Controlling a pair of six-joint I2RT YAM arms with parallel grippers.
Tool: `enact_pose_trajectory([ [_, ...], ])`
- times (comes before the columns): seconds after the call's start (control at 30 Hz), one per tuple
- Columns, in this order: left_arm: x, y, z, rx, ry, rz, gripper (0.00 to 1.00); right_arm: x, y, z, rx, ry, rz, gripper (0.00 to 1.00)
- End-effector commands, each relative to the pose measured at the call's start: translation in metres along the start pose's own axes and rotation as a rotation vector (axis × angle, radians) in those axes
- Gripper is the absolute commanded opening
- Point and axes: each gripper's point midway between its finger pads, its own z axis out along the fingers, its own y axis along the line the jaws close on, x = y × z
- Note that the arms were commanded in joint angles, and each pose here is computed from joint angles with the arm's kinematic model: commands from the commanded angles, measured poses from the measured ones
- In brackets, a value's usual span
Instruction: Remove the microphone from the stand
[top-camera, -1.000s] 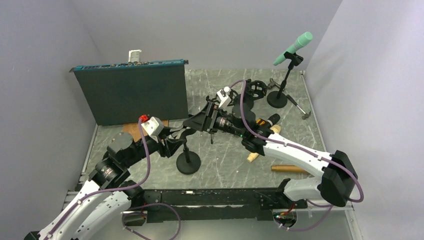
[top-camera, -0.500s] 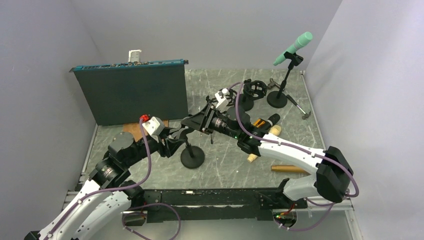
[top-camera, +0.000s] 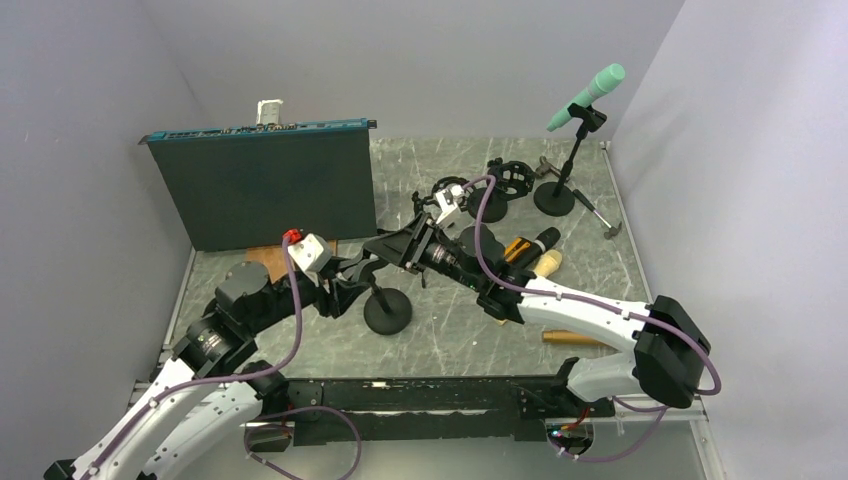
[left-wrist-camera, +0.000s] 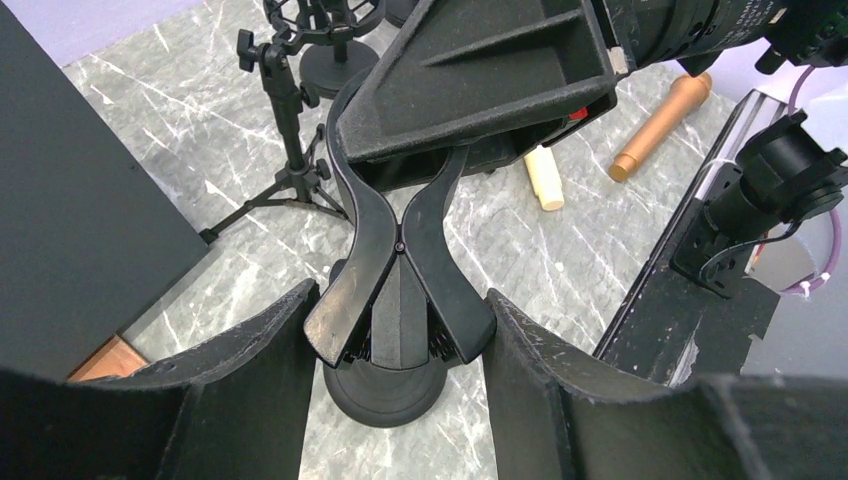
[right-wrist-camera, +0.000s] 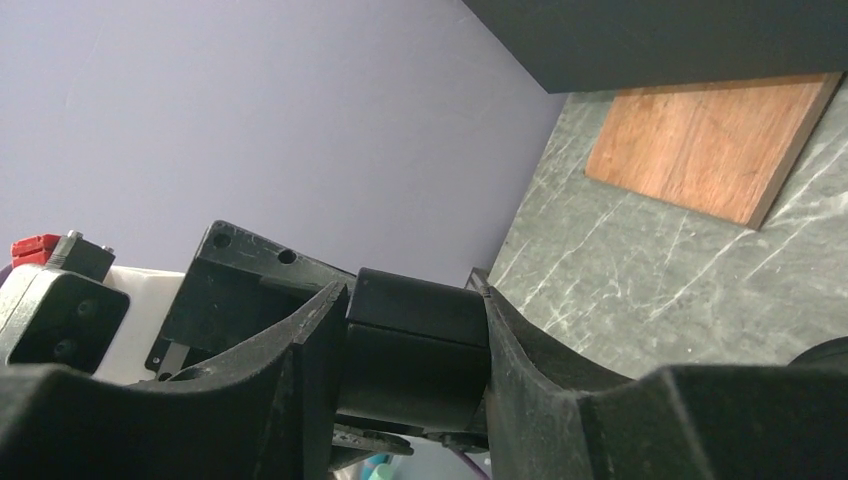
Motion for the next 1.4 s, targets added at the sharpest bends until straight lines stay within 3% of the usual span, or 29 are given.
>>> enact_pose_trajectory([
  [0.0, -0.067, 0.014, -0.035, -0.146, -0.194, 0.006, 0.55, -0.024, -0.041, -0.006, 0.096, -0.085, -0.116, 0.00],
  [0.2, -0.081, 0.024, -0.059, -0.230, -0.236, 0.056, 0.61, -0.031, -0.056, -0.006, 0.094, -0.085, -0.074, 0.00],
  [0.47, -0.063, 0.024, -0.049, -0.214, -0.185, 0.041, 0.58, -0.037, -0.057, -0.008, 0.101, -0.104, -0.129, 0.00],
  [0.67, -0.095, 0.028, -0.055, -0.246, -0.243, 0.094, 0.60, -0.036, -0.063, -0.006, 0.122, -0.092, -0.135, 0.00],
  [0.87, -0.121, 0.041, -0.046, -0.311, -0.240, 0.139, 0.57, -0.025, -0.098, -0.015, 0.260, -0.055, -0.180, 0.00],
  [1.03, -0.140, 0.042, -0.035, -0.305, -0.301, 0.174, 0.58, 0.012, -0.147, -0.036, 0.345, 0.017, -0.130, 0.00],
  [1.23, -0.127, 0.055, -0.017, -0.339, -0.265, 0.208, 0.55, 0.034, -0.177, -0.042, 0.383, 0.078, -0.117, 0.00],
  [1.37, -0.108, 0.063, -0.013, -0.370, -0.246, 0.216, 0.54, 0.033, -0.153, -0.022, 0.288, 0.112, -0.164, 0.00],
])
